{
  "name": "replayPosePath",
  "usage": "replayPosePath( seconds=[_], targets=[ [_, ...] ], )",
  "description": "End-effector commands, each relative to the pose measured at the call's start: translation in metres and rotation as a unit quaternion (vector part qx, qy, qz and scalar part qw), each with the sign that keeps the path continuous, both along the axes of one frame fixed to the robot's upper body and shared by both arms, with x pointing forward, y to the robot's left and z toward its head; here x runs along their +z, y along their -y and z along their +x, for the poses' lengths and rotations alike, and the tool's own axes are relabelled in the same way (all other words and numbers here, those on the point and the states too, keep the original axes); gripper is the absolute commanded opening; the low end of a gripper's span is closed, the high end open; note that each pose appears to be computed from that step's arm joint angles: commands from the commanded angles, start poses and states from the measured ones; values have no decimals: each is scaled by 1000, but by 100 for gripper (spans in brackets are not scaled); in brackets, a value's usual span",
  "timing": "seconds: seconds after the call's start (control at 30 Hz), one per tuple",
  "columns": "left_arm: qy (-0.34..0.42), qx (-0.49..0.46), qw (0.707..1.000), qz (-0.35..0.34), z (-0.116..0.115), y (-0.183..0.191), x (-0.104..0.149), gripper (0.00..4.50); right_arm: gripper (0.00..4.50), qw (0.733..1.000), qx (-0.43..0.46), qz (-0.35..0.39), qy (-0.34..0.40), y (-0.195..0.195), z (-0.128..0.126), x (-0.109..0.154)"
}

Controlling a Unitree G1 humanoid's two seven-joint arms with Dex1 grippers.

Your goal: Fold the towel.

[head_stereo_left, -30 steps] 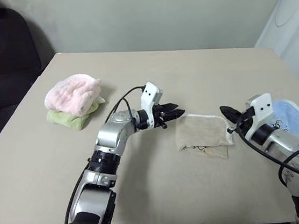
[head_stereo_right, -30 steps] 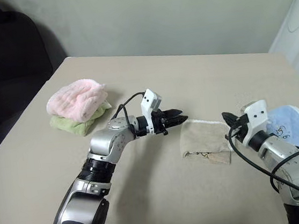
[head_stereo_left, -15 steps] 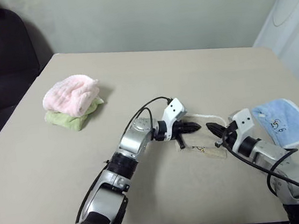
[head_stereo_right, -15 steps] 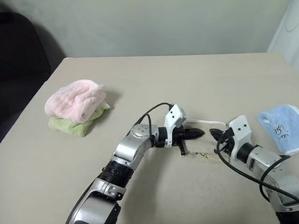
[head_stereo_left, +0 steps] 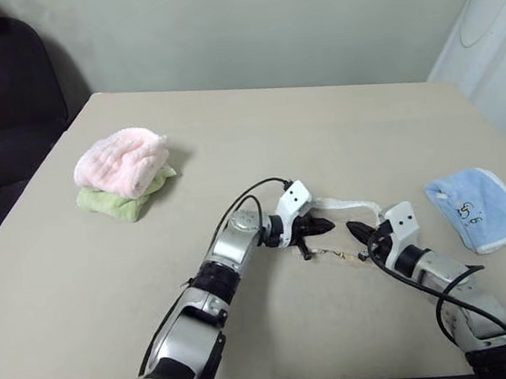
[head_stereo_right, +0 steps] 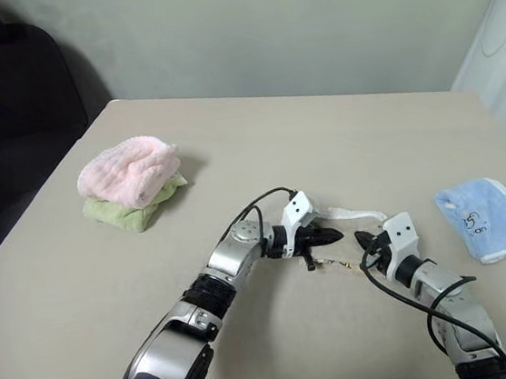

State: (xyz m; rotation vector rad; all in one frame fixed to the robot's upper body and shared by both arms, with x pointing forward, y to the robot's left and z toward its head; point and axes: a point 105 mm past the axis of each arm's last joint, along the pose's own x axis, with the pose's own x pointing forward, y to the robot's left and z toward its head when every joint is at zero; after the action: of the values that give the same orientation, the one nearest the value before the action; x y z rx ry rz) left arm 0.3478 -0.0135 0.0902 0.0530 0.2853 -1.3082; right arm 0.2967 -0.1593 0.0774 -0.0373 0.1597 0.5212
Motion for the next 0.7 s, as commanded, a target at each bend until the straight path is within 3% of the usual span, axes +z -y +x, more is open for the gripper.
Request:
replayPosePath(
  seconds=[0.03,0.13,0.23,0.37,0.6,0.7],
  targets=[
    [15,-5,995,-97,-4,-10,53,8,0,998,10,14,53,5,-7,40],
    [14,-1,988,-154,-10,-29,83,8,0,997,22,24,74,9,-15,64],
    [10,29,984,-174,-8,-49,96,8,0,996,28,40,75,13,-20,78],
    [18,93,987,-127,4,-79,81,0,53,997,6,75,23,29,-19,78],
    [28,136,989,-40,7,-99,43,0,293,987,-14,139,-74,44,-20,58],
    [26,144,989,-38,5,-100,37,0,395,982,-29,159,-96,51,-18,51]
  ],
)
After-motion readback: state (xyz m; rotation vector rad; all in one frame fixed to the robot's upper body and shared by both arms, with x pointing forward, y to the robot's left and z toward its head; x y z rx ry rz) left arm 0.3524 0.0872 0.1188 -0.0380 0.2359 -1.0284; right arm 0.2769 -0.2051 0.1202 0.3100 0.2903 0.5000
